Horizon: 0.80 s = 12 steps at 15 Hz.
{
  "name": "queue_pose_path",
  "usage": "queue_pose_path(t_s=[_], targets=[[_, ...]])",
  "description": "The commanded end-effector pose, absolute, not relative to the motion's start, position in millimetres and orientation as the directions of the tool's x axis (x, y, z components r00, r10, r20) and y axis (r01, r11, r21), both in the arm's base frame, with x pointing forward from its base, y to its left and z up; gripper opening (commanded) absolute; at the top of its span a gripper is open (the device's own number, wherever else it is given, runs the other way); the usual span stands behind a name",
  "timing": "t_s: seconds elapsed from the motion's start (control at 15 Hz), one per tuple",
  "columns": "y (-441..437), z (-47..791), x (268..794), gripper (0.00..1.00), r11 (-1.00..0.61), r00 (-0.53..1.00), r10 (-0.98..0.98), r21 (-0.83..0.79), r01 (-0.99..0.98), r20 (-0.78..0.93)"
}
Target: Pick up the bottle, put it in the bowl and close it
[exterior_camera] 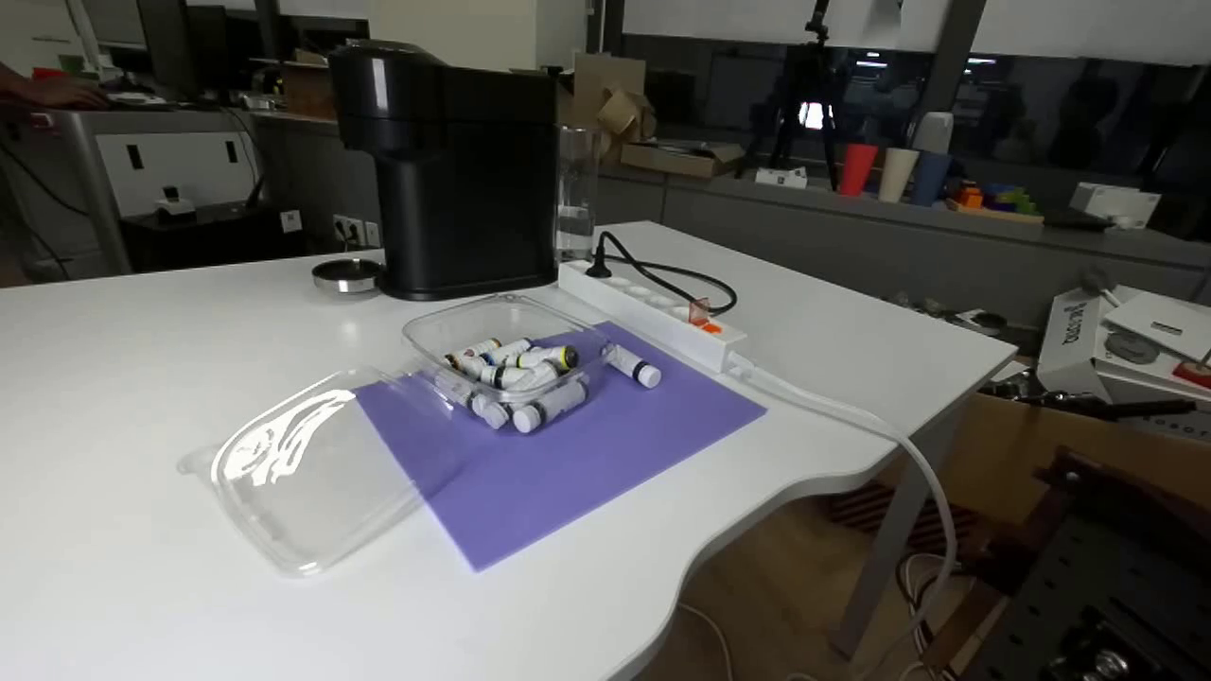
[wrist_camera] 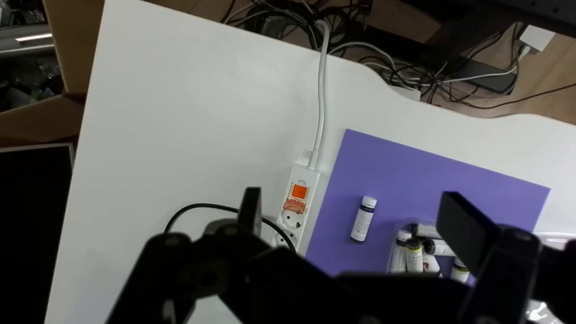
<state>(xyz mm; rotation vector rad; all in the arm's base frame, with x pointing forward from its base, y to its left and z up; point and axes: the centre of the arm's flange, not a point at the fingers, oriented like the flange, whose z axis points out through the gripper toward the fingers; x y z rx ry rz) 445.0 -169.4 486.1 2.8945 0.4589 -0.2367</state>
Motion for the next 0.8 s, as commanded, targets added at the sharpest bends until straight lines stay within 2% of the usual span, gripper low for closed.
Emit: queue_pose_path(t_s=[0.0,0.13,0.47,0.73], targets=[[-169,486,445,1.0,-0.932,0.939,0.288,0.172,0.32,-0.188],[-168,486,445,1.0,-0.93,0.944,0.275,0.197,0.309,-0.18],[-147,456,464,1.0,-0.903,0.965,0.264,0.353,0.245,0.007],[-125,404,474,1.0,-0.927,0.969,0.233,0.32,0.197,0.078]])
